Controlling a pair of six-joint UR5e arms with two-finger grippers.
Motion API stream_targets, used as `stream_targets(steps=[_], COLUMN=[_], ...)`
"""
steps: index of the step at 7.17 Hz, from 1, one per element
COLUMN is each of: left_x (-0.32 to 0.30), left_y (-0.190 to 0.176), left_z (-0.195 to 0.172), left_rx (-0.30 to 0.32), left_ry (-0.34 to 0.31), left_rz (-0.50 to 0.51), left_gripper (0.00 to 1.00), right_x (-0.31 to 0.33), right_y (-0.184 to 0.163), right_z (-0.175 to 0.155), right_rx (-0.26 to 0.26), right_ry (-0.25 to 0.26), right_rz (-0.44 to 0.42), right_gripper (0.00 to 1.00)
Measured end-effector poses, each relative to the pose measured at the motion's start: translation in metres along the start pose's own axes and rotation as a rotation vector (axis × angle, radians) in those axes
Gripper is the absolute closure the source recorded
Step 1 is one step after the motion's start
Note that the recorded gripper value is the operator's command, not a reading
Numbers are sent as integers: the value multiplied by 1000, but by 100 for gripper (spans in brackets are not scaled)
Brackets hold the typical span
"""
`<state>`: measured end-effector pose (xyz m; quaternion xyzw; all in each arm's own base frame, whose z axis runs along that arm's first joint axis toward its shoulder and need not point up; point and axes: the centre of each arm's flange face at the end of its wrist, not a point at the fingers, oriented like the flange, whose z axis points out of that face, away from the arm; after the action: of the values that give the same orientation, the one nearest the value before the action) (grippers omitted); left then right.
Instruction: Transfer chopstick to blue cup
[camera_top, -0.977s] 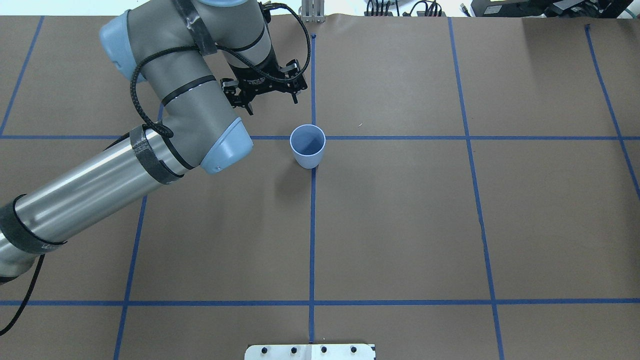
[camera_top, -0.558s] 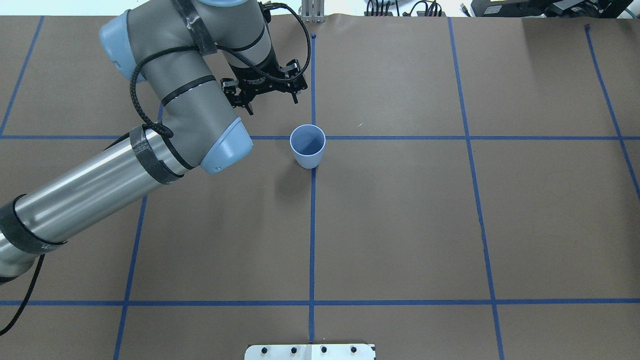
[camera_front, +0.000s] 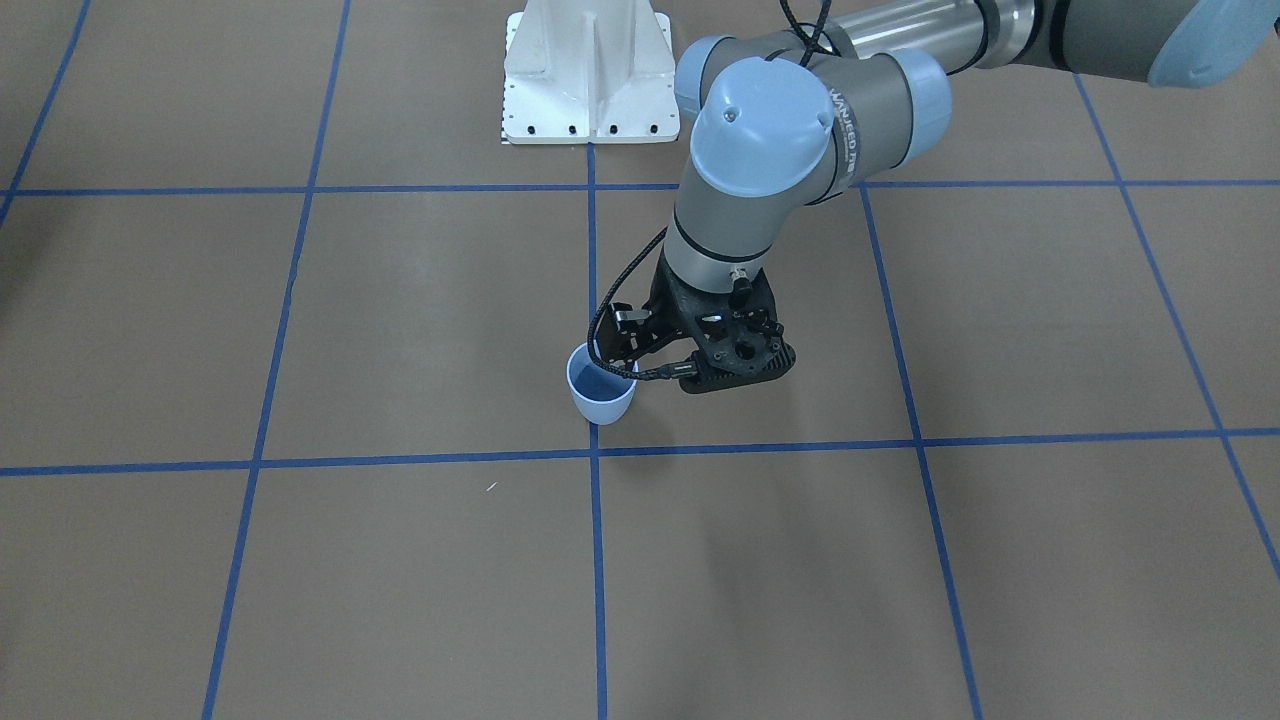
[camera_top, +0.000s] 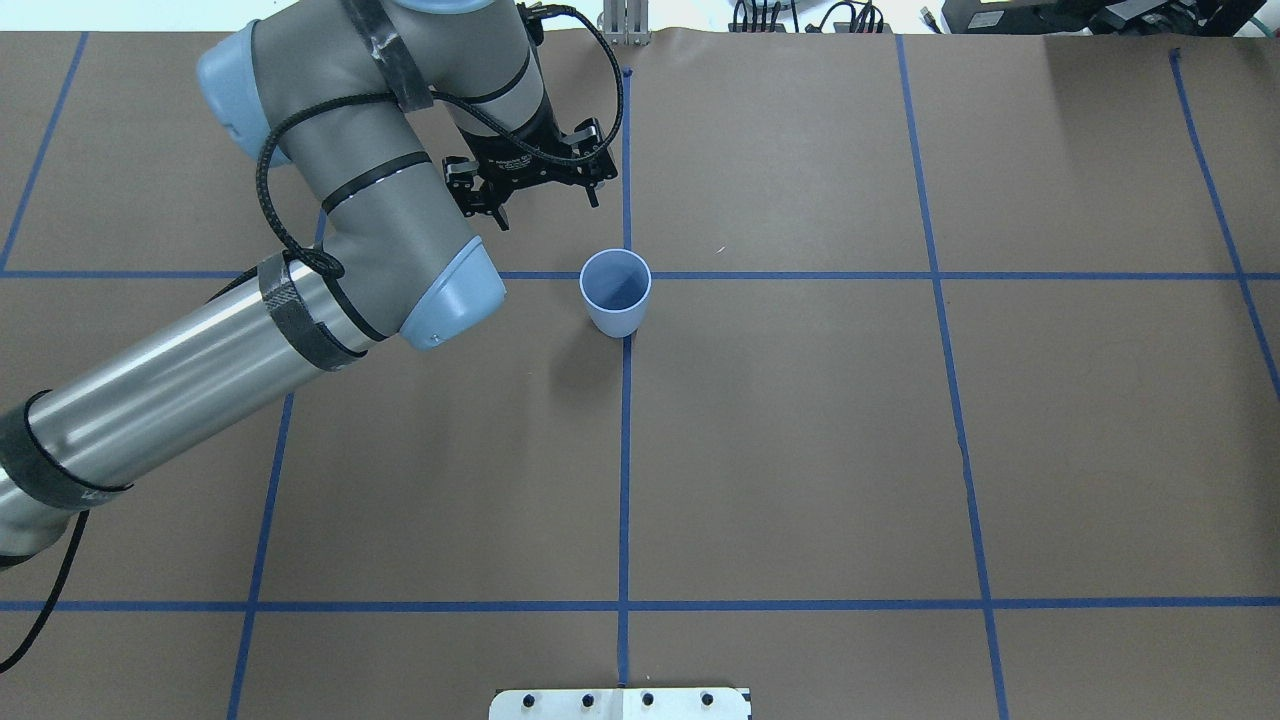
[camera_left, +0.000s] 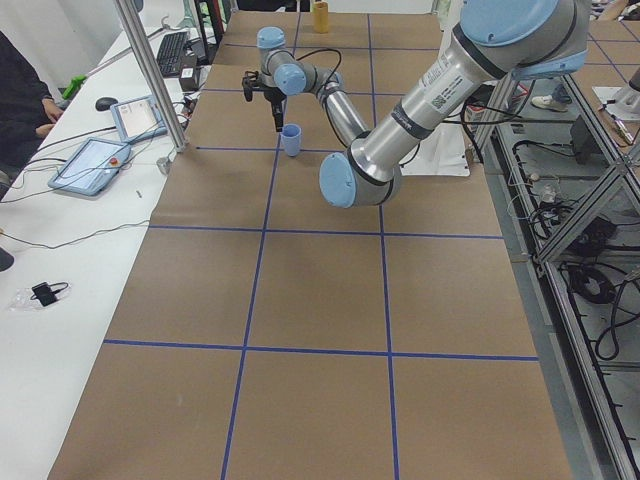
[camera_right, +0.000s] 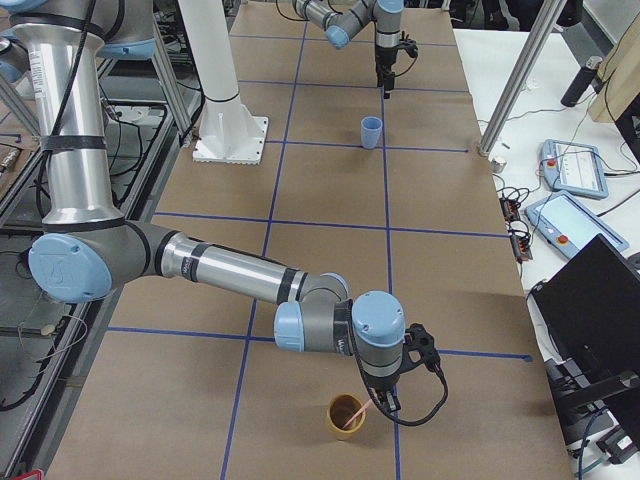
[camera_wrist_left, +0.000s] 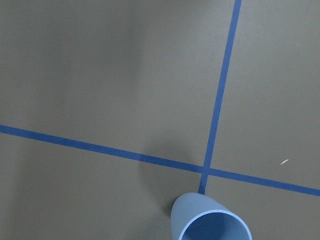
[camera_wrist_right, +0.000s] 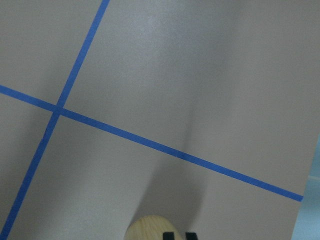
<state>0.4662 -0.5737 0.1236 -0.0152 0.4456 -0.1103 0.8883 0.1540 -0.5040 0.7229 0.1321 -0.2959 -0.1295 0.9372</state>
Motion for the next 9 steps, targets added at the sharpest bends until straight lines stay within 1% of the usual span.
stream_targets(steps=[3, 4, 5, 7, 8, 9], left_x=[-1, -1, -2, -2, -4, -8], left_y=[2, 2, 2, 2, 2, 2], left_z=[3, 4, 4, 5, 6, 6], left_rx=[-5, -5, -6, -6, -6, -5], left_ry=[-3, -3, -4, -4, -5, -5], left_rz=[0, 1, 1, 3, 2, 4], left_gripper=[2, 2, 2, 2, 2, 2], right_x=[13, 14, 6, -17, -24, -31], right_y=[6, 5, -1, -29, -49, -78], right_z=[-44, -62, -84, -138, -165, -195], right_rx=[68, 84, 87, 79, 80, 76], right_ry=[36, 43, 44, 42, 42, 38], right_rz=[38, 52, 65, 87, 95, 105], right_gripper=[100, 100, 100, 100, 100, 100])
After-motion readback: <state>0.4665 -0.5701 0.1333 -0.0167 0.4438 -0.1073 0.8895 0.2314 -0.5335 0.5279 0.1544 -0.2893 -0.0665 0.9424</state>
